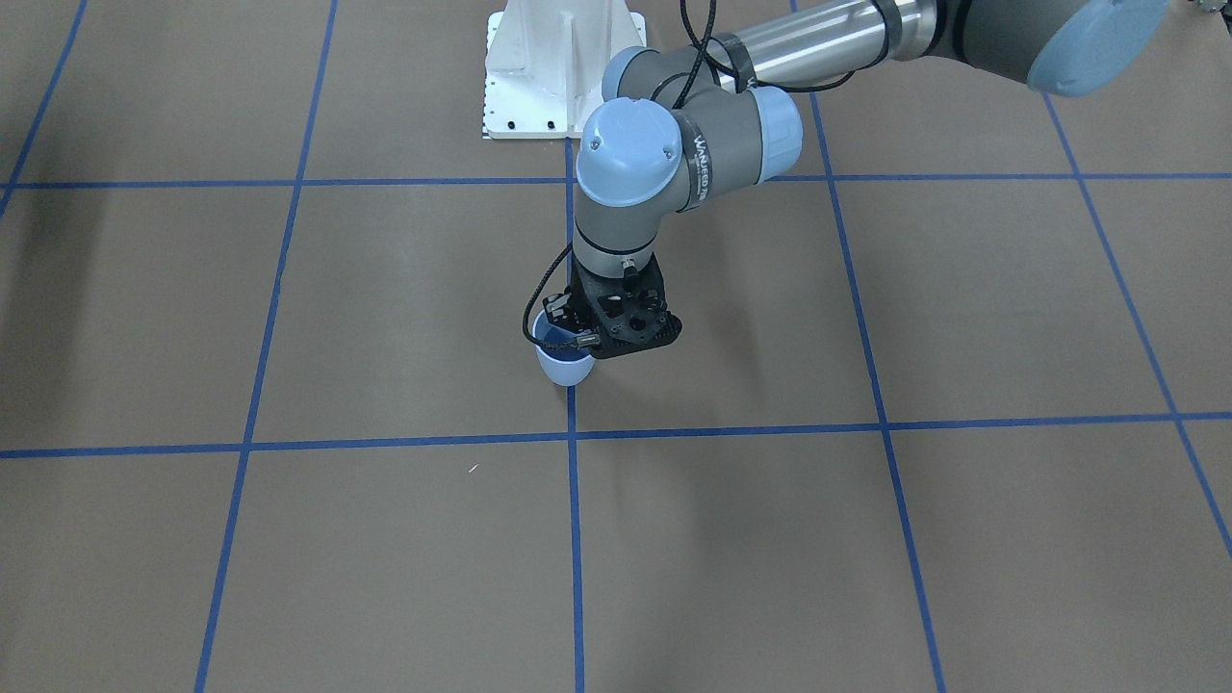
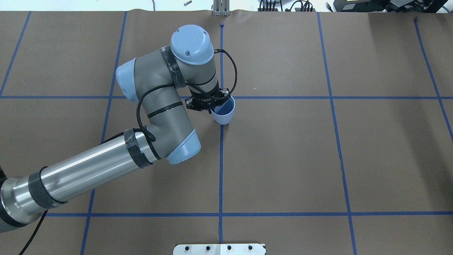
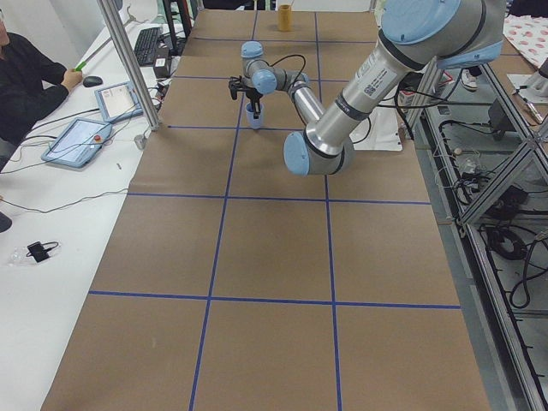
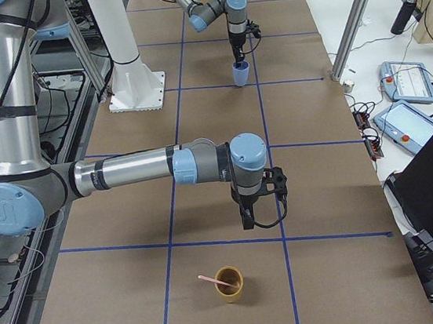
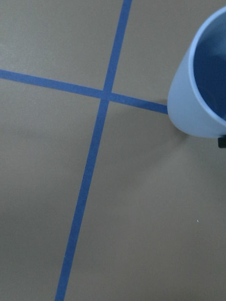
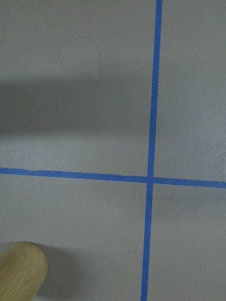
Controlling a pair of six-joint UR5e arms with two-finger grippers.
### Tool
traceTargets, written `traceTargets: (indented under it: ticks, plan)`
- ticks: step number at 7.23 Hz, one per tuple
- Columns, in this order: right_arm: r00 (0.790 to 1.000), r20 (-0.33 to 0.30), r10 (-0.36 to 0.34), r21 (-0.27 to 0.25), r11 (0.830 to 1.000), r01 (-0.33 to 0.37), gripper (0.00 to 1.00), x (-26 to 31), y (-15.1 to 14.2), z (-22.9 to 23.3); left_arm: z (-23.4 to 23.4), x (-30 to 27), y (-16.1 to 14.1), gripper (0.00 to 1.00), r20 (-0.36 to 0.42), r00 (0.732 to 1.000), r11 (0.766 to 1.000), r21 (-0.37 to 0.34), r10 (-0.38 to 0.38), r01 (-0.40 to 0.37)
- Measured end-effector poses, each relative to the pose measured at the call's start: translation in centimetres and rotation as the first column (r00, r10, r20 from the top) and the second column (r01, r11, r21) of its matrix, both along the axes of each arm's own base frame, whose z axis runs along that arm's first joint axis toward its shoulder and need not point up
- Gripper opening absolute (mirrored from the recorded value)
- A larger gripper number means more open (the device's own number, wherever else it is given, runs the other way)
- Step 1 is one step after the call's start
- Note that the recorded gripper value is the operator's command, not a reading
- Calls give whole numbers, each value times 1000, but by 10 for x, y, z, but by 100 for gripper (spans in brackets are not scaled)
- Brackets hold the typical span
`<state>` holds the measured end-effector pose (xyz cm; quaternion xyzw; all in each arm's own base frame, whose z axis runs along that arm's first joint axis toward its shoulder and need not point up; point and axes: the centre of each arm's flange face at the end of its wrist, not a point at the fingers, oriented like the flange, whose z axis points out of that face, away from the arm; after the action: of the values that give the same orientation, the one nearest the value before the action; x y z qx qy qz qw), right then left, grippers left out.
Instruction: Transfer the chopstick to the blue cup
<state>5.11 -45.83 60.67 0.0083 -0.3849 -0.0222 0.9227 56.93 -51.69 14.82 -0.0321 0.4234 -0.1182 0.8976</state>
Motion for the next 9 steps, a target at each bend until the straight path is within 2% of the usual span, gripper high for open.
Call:
traceTargets:
  ticks: [1, 3, 5, 7, 9]
  plan:
    - [1000, 4, 0, -2, 1000, 0, 100, 0, 0, 0, 0, 1, 1, 99, -2, 1000, 1000, 6, -6, 6]
    - [1000, 20, 4, -11, 1000, -3, 100, -1, -1, -1, -1, -3, 0, 99, 0, 1000, 1000, 13, -16, 16]
    - [999, 41, 8, -14, 1000, -7, 100, -2, -7, -3, -8, -35, -14, 99, -18, 999, 999, 22, -37, 38]
    - [999, 22, -23, 28, 999, 23, 100, 11, -6, 9, -10, -99, -32, 99, -7, 999, 998, 53, -33, 33]
    - [997, -50, -60, 83, 994, 64, 100, 57, 1, 43, 5, -137, -43, 99, 18, 999, 997, 75, -29, 28]
